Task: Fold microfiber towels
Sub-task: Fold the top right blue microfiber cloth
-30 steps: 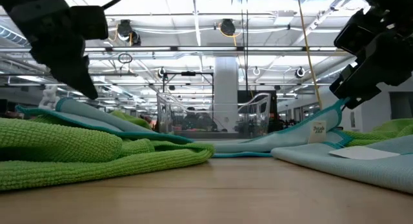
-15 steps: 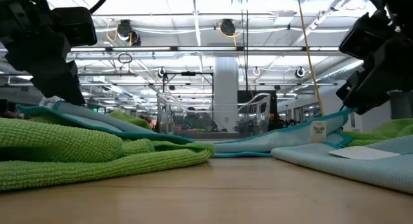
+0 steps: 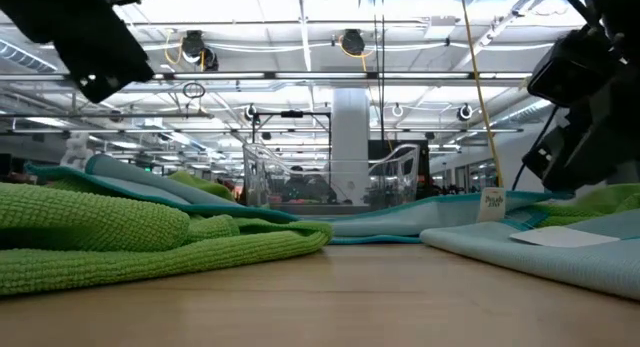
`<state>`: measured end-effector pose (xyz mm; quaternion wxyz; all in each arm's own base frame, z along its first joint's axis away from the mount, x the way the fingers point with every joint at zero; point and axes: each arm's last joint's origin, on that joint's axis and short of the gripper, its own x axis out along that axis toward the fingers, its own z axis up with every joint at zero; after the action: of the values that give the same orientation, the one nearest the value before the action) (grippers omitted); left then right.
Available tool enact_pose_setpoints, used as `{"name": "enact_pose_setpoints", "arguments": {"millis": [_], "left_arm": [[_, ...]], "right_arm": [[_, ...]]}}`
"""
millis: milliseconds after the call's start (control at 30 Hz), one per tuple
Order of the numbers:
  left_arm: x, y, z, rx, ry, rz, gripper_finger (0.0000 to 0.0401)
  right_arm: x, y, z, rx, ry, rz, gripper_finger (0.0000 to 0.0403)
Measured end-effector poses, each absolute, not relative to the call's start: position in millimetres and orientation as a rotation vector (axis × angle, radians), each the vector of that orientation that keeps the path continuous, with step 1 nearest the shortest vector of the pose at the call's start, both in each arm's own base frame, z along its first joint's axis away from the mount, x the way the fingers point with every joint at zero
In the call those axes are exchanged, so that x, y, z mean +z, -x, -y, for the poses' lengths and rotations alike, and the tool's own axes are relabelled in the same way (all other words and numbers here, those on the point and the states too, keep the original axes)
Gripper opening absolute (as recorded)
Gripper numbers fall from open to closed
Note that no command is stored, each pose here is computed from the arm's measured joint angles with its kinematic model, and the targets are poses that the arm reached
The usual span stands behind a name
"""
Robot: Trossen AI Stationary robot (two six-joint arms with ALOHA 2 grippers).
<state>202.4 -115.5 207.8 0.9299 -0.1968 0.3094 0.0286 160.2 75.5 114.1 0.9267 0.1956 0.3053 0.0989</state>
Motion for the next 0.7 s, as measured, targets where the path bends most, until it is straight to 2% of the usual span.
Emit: {"name": "enact_pose_setpoints", "arguments": {"millis": [200,433,700], "left_arm": [[200,-200,98,0.273,0.413,-0.709,0.0081],[194,-196,87,0.379,0.447,-0.772,0.0081],[179,-195,86,0.487,0.509,-0.852,0.0081]], "right_arm": [[113,-160,-81,0.229,-0.418,-0.625,0.0107],[122,-156,-97,0.339,-0.399,-0.54,0.0107],[123,-152,-104,0.33,-0.37,-0.519,0.0107]]}}
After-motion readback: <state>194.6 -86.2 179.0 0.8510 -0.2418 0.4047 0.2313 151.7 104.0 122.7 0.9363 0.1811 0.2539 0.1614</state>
